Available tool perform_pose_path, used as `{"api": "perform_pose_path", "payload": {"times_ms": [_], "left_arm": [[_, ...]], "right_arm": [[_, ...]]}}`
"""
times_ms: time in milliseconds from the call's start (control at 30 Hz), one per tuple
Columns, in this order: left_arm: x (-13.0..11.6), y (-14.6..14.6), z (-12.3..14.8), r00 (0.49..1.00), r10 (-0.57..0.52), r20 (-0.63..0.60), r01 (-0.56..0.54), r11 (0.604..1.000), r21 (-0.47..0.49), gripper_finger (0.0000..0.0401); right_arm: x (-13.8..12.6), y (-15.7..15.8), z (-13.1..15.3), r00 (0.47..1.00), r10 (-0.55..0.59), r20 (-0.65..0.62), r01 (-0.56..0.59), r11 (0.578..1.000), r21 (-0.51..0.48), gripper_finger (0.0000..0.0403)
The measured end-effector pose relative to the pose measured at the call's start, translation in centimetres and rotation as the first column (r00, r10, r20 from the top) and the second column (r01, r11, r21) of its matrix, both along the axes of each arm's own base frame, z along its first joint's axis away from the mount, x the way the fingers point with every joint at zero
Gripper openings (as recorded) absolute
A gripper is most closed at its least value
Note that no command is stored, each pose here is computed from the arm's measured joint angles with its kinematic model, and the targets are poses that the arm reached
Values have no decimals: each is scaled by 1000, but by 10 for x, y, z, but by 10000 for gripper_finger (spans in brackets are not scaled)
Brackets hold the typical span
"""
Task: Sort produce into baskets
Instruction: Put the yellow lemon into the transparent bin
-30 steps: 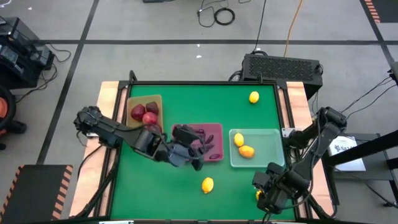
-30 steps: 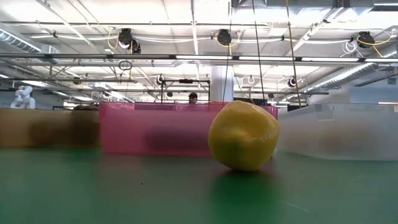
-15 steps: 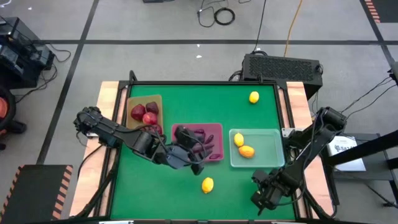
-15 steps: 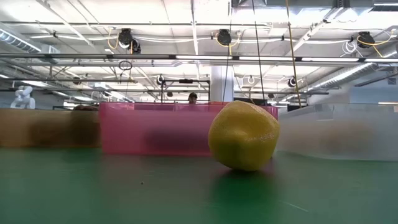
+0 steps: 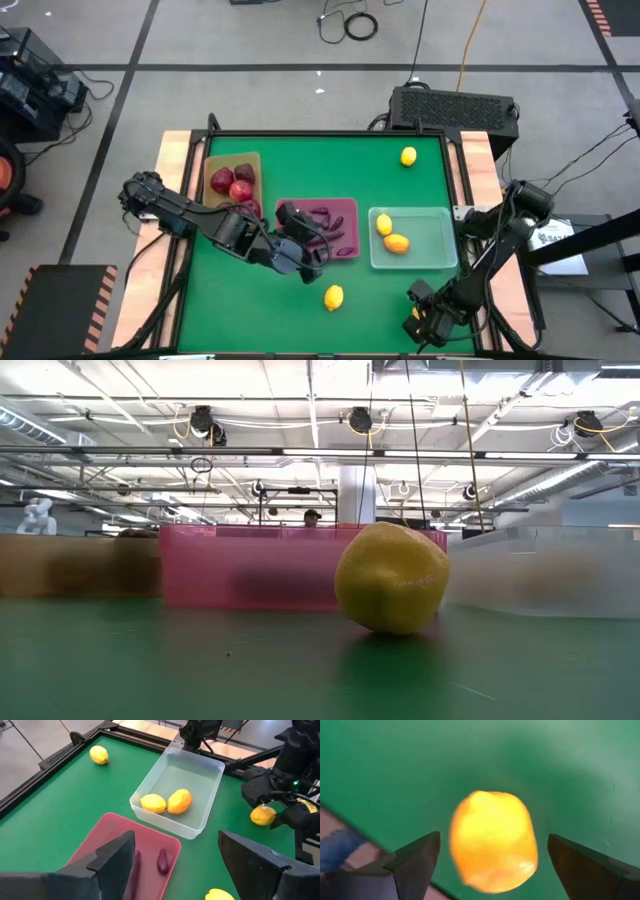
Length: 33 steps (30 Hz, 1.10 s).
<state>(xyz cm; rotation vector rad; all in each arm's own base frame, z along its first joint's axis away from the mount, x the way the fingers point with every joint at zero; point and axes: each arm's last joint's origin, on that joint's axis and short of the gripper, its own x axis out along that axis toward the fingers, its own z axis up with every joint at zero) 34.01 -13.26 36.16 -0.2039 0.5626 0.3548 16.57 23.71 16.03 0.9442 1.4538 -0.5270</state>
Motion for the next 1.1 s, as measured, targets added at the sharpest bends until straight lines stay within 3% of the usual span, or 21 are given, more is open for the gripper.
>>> {"api": "perform_pose_path", "payload": {"times_ms": [200, 400, 767, 933, 1100], "left_arm": [[0, 0, 0, 1000, -27, -10, 28, 999, 36, 292], [0, 0, 0, 1000, -30, -10, 30, 999, 39, 292], [1, 1, 1, 999, -38, -8, 39, 998, 55, 292], [1, 0, 1, 999, -40, -9, 40, 998, 55, 292], [1, 0, 1, 999, -40, -8, 40, 998, 55, 292]], "right_arm": [[2, 8, -21, 999, -23, -43, 21, 999, -31, 359], [2, 7, -24, 994, -91, -62, 88, 995, -47, 346], [-1, 3, -17, 990, -122, -65, 118, 992, -53, 229], [8, 9, -1, 994, -104, -40, 102, 994, -42, 188], [23, 10, 29, 998, -53, -38, 50, 996, -73, 200]]}}
